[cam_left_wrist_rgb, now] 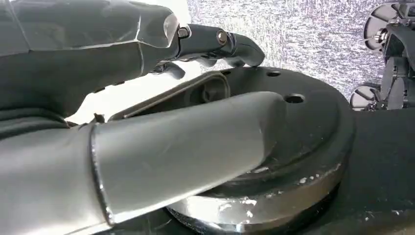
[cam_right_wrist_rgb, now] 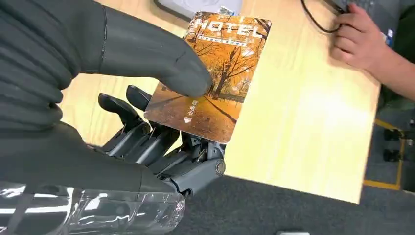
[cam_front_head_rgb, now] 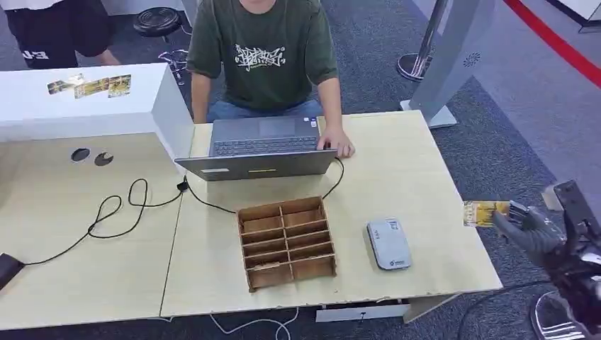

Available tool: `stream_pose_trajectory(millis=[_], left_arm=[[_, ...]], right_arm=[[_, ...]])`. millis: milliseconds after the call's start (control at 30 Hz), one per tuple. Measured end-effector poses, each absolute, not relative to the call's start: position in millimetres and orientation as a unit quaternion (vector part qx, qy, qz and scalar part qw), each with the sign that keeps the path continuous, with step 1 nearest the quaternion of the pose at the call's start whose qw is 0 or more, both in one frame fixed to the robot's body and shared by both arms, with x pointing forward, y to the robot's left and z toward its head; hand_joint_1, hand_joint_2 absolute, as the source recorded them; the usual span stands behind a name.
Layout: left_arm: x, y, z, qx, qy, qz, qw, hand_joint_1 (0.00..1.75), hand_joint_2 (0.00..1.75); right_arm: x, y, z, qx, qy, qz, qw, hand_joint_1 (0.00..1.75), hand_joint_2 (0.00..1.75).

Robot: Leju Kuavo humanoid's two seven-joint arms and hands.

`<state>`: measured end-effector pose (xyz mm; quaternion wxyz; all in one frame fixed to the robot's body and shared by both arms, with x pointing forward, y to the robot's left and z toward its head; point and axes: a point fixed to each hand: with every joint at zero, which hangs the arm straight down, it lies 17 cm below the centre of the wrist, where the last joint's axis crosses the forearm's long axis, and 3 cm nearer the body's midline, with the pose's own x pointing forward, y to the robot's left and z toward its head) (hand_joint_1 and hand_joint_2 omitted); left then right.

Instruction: Pass the card to the sensor for recognition and then transmit it.

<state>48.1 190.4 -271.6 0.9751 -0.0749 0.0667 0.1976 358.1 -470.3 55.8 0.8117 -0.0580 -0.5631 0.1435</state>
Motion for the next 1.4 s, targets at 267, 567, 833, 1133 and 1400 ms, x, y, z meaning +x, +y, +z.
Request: stream_pose_trajectory(millis=[267,567,833,1133,1400], left_arm=[[49.5,189.5,-271.2,-0.075,0.066,0.190,0.977,0.00,0.00],[50.5,189.7,-271.1,-0.075,0.066,0.188,0.977,0.00,0.00],[50.8,190.5,-271.1,-0.076,0.066,0.191,0.977,0.00,0.00],[51.0,193.7,-271.5,-0.075,0.067,0.199,0.975,0.00,0.00],[50.5,194.3,-271.6,-0.076,0.068,0.206,0.973,0.00,0.00]], right_arm=[[376.8,-413.9,11.3,-0.021,-0.546,0.153,0.823,1.75,1.75],[406.3,-371.4,-4.9,-0.002,-0.532,0.183,0.826,1.75,1.75],[417.7,-365.6,-3.7,0.001,-0.524,0.200,0.828,1.75,1.75],[404.1,-395.0,4.7,-0.019,-0.507,0.221,0.833,1.75,1.75],[375.6,-416.0,14.3,-0.035,-0.494,0.243,0.834,1.75,1.75]])
